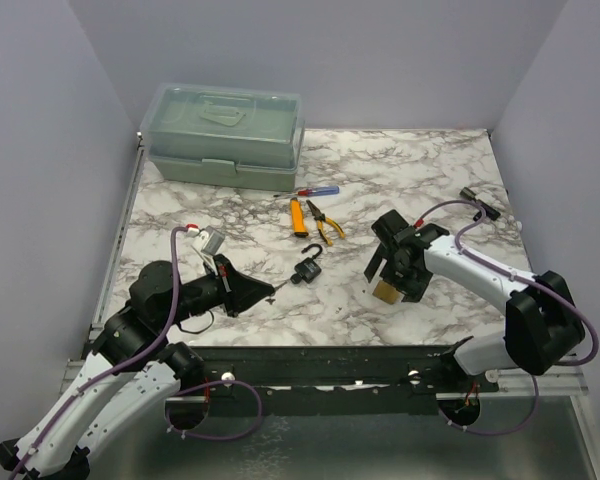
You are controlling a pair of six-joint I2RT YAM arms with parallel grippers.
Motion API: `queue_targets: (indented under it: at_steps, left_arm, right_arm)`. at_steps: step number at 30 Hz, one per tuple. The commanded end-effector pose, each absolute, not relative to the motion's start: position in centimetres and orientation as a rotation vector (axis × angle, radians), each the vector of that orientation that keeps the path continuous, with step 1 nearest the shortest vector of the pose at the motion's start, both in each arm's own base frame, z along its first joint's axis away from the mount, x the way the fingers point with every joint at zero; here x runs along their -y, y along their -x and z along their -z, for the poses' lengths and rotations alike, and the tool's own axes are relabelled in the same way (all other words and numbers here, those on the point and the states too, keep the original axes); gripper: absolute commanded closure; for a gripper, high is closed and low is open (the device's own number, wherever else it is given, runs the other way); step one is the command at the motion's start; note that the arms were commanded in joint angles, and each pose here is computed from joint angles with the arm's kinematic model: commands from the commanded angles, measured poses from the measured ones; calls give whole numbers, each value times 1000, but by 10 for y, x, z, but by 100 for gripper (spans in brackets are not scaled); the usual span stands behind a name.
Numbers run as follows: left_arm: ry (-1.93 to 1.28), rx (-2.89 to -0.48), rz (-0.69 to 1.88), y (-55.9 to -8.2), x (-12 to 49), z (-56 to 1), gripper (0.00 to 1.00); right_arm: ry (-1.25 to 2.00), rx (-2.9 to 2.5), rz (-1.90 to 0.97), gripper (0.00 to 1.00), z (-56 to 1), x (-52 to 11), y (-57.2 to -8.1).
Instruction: Unlock with the key
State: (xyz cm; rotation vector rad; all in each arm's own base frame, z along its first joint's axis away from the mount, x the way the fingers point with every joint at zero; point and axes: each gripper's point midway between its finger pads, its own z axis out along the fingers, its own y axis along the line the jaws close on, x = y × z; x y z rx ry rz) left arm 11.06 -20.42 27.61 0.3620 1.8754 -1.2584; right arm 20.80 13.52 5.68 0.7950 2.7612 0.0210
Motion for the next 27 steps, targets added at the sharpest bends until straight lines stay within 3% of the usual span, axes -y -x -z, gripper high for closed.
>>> queue_targets:
  at_steps: [1,27]
  left_arm:
    - [-374,-1868,1244,-112,204,-280,100]
    - [-362,-1891,1231,-117,206,-275,100]
  right_arm:
    - [-753,-2747,88,0,-44,-121,-215]
    - [-683,-2805,114,22,-15,-117,-224]
